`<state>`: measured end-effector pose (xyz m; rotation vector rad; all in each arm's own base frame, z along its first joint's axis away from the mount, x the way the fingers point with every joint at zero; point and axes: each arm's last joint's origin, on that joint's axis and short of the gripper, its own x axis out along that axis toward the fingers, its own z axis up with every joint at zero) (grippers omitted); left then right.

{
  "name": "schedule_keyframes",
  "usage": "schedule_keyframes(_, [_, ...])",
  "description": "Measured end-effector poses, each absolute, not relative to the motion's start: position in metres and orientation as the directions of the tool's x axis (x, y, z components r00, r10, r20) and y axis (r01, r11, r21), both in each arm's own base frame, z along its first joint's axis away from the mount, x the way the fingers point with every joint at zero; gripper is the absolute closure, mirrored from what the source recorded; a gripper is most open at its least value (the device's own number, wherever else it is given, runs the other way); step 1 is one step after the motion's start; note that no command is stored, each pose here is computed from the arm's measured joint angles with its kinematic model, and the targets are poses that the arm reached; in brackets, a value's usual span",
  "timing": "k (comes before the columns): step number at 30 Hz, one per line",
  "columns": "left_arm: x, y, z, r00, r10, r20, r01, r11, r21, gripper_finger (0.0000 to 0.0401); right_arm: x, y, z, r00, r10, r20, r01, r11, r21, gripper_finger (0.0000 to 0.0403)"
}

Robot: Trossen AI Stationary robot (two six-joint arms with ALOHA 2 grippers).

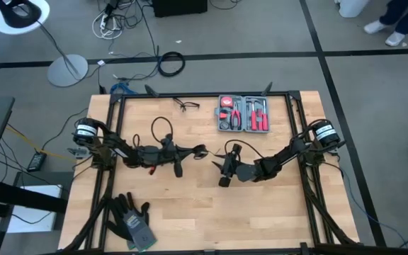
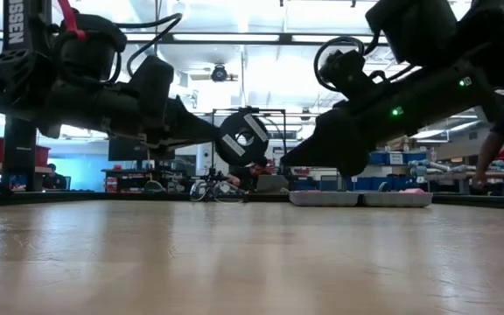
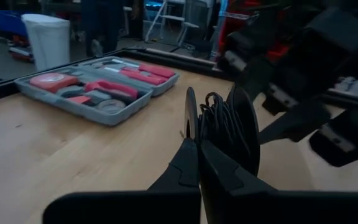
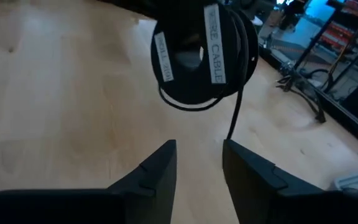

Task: Coil cords
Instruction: Coil the black wire onto the spool

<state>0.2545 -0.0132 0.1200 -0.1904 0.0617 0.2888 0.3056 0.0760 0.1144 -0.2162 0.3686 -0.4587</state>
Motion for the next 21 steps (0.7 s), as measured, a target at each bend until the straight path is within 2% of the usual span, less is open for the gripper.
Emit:
schedule_keyframes(10, [0.2595, -0.0148, 0.1230, 0.968, 0.240, -0.078, -0.251, 0.950, -0.185, 0.0401, 0.3048, 0.0728, 0.1109, 0.814, -0.487, -0.317, 0.422, 0.870, -0.253, 0.0285])
schedule_keyframes(13, [0.2595, -0.0148, 0.1230, 0.968, 0.240, -0.077, -0.251, 0.950, -0.185, 0.0401, 0.3045, 0.0725, 0.1106, 0.809, -0.495, -0.317, 0.434, 0.867, -0.245, 0.0315])
schedule_keyframes(17, [0.2595, -0.0148, 0.1230, 0.968, 0.240, -0.078, -0.251, 0.950, -0.185, 0.0400, 0.3046, 0.0726, 0.1106, 0.811, -0.492, -0.318, 0.432, 0.869, -0.243, 0.0386])
schedule_keyframes(21, [0.2595, -0.0148, 0.1230, 0.968, 0.240, -0.078, -0.251, 0.951, -0.182, 0.0400, 0.3047, 0.0728, 0.1106, 0.814, -0.486, -0.320, 0.427, 0.872, -0.237, 0.0392])
